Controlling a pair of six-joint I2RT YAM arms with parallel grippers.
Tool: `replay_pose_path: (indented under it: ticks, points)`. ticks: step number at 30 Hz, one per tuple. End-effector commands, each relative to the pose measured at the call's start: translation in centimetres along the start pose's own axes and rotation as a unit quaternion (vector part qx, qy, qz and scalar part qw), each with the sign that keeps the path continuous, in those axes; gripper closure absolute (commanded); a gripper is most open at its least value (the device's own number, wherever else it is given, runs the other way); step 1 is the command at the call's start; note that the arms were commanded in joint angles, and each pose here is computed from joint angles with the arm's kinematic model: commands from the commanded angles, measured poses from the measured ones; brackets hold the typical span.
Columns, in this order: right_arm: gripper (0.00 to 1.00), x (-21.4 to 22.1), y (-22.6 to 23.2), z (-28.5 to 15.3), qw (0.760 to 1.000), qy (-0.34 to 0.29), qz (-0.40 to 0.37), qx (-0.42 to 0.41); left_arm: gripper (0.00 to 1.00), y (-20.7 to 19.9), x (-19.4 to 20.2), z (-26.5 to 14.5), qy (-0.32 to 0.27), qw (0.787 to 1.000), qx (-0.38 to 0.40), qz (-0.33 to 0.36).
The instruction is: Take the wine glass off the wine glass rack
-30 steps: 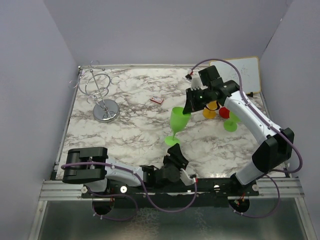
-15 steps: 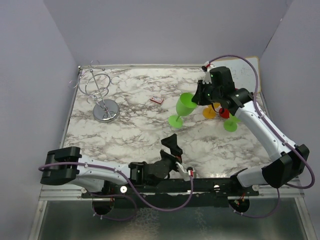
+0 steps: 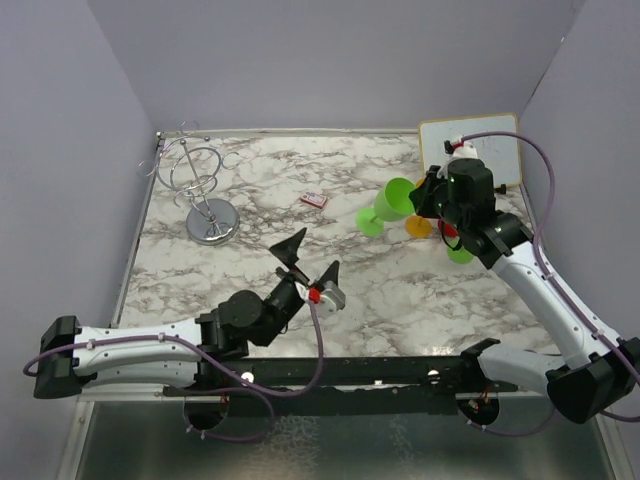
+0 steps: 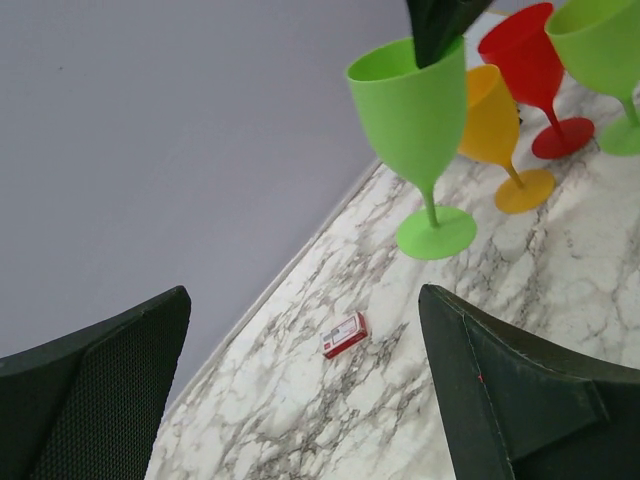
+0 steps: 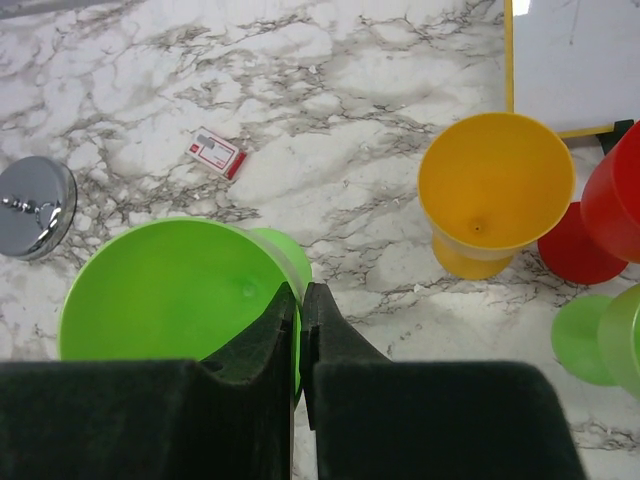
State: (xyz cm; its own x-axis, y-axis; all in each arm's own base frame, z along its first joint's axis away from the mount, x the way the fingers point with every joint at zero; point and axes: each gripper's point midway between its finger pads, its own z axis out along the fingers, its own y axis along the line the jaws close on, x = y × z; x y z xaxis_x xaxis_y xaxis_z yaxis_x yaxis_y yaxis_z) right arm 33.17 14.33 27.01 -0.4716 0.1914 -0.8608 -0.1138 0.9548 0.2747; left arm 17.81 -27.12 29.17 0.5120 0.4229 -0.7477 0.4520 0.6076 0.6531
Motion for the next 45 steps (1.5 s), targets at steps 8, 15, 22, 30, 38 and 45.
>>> replay_pose_path:
  ticks: [8,15,22,30,38,45]
  points:
    - [0.99,2.0,-0.7,0.7,1.0,0.018,-0.002,0.005,0.01,9.0,-0.2,-2.4,-0.058,0.978,-0.136,-0.147]
    - [0.99,4.4,-1.5,0.6,0.999,0.04,-0.001,0.011,0.03,11.3,1.2,-3.2,-0.04,0.969,-0.192,-0.151]
    - [0.99,5.5,-4.9,0.8,0.994,0.034,0.012,0.099,0.05,11.4,1.8,-3.0,-0.029,0.97,-0.196,-0.142]
    - [0.99,6.1,-9.8,0.3,0.972,0.02,0.018,0.231,0.06,11.0,2.3,-2.7,-0.016,0.973,-0.195,-0.126]
    - [0.99,6.7,-13.0,-0.2,0.956,0.022,0.028,0.292,0.06,11.2,2.3,-2.9,-0.016,0.972,-0.198,-0.124]
    - [0.99,7.7,-14.7,-0.2,0.95,0.029,0.044,0.308,0.06,11.4,2.4,-3.0,-0.015,0.972,-0.201,-0.122]
